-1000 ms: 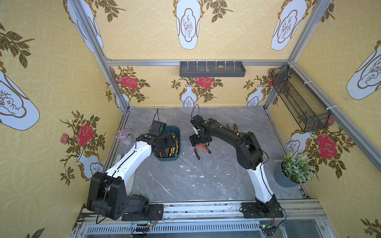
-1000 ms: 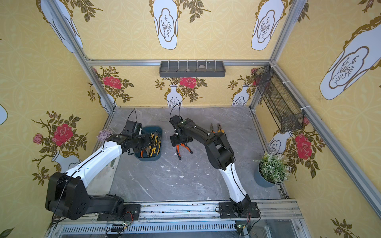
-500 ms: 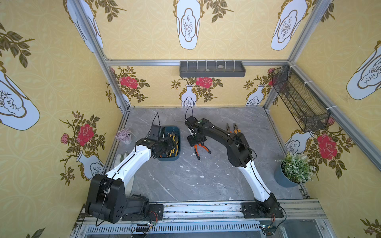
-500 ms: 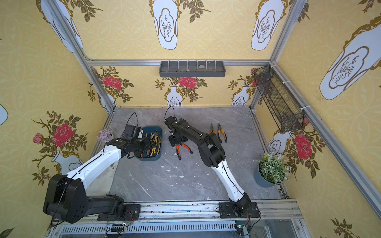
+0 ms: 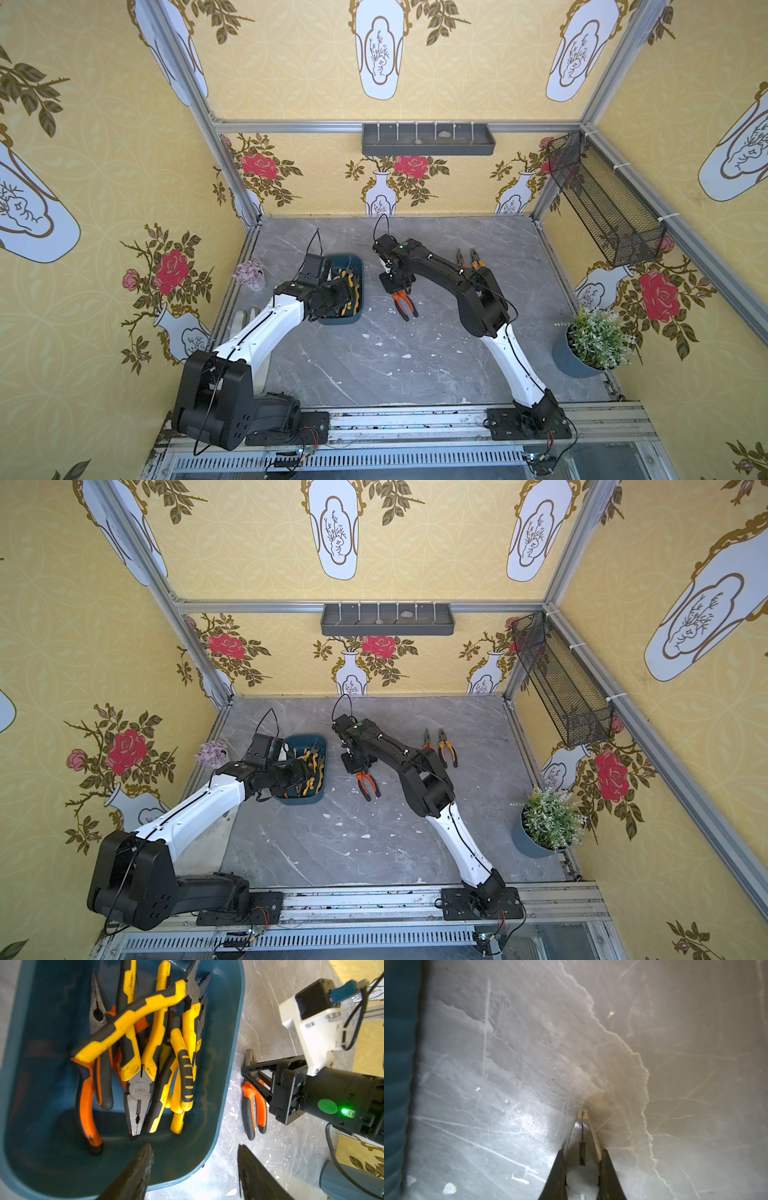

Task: Take the pliers out of the storage box
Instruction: Pick up the pliers at the center of the board, then place the pliers at the center of the board, then pick up the pliers from the storage box.

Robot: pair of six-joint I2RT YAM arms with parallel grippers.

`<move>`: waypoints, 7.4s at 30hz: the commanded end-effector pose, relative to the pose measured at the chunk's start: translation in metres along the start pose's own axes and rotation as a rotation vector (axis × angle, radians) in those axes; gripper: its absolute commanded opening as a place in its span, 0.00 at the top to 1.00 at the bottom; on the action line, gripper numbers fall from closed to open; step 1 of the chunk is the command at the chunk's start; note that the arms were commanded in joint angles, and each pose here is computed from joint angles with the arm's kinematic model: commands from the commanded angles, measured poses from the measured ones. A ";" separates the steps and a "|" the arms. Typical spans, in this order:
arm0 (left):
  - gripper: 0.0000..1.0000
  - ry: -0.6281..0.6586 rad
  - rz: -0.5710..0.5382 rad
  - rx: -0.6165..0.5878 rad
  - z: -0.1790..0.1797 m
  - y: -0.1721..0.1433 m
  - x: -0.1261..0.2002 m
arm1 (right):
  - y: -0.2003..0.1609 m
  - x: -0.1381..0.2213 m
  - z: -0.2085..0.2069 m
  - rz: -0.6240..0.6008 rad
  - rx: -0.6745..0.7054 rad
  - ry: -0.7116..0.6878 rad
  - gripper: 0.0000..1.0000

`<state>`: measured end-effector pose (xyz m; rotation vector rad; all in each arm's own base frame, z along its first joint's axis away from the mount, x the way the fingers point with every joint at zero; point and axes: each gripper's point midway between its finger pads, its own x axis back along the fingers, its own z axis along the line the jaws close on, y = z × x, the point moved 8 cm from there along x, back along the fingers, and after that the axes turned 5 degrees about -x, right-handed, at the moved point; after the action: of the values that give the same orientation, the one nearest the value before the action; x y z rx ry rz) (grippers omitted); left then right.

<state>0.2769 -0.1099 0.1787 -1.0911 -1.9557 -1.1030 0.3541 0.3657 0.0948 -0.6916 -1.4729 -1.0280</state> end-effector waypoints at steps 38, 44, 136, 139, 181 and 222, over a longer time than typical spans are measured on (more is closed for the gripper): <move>0.34 -0.023 0.024 -0.006 -0.001 0.004 -0.016 | 0.042 0.012 -0.184 -0.074 -0.445 -0.088 0.92; 0.34 -0.026 0.027 -0.006 -0.001 0.003 -0.017 | 0.042 0.009 -0.191 -0.075 -0.459 -0.102 0.91; 0.58 0.421 0.255 -0.765 0.028 0.078 -0.067 | -0.107 0.196 -0.124 -0.399 -0.393 0.140 0.29; 0.59 0.397 0.306 -0.740 0.033 0.075 -0.075 | -0.110 0.197 -0.125 -0.398 -0.396 0.137 0.29; 1.00 0.382 0.315 -0.567 0.029 0.077 -0.042 | -0.117 0.184 -0.122 -0.359 -0.422 0.142 0.29; 1.00 0.330 -0.400 -0.733 -0.069 -0.021 0.001 | 0.025 0.158 0.038 -0.177 -0.466 0.443 0.35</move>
<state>0.2603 -0.1709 0.1971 -0.8176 -1.4899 -2.1775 0.3299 0.3870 0.2592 -0.6022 -0.8931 -1.5596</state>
